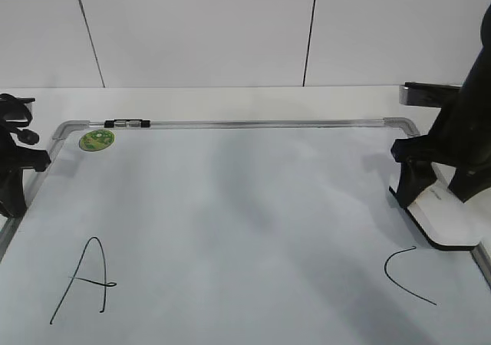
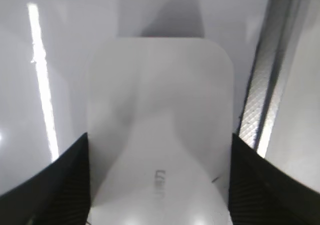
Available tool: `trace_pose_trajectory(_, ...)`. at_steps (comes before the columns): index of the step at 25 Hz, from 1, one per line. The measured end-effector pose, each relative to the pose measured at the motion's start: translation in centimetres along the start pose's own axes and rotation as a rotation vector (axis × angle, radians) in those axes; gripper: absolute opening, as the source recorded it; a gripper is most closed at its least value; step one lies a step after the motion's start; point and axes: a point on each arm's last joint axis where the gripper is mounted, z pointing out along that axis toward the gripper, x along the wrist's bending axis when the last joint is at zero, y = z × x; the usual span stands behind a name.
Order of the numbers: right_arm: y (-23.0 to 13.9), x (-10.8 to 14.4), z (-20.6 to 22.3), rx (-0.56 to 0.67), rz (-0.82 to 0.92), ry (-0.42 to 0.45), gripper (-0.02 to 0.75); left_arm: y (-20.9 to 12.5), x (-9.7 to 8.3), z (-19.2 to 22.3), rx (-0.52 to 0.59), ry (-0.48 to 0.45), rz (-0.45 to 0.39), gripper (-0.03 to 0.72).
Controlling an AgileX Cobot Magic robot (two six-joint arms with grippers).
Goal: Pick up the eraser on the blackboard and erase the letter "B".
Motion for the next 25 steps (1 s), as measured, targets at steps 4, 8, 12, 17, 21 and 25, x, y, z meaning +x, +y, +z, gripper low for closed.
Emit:
trace_pose_trajectory(4, 0.2, -1.3, -0.1, -0.025, 0.027, 0.0, 0.529, 0.0, 0.0, 0.0, 0.0, -0.001, 0.0, 0.019)
trace_pose_trajectory(8, 0.4, -1.8, -0.2, -0.05, 0.04, 0.002, 0.529, 0.0, 0.0, 0.0, 0.0, -0.001, 0.0, 0.019)
trace_pose_trajectory(12, 0.6, -1.7, -0.2, -0.073, 0.04, 0.003, 0.529, 0.0, 0.0, 0.0, 0.0, -0.004, -0.002, 0.019)
trace_pose_trajectory(17, 1.0, -1.9, -0.2, -0.111, 0.034, -0.01, 0.529, 0.0, -0.1, 0.0, -0.001, -0.007, -0.004, 0.018)
trace_pose_trajectory(21, 1.0, -2.2, -0.2, -0.118, 0.011, -0.05, 0.529, 0.0, -0.1, 0.0, -0.001, -0.007, -0.004, 0.018)
trace_pose_trajectory(25, 1.1, -2.3, -0.2, -0.125, 0.006, -0.058, 0.529, 0.0, -0.1, 0.0, -0.001, -0.008, -0.005, 0.018)
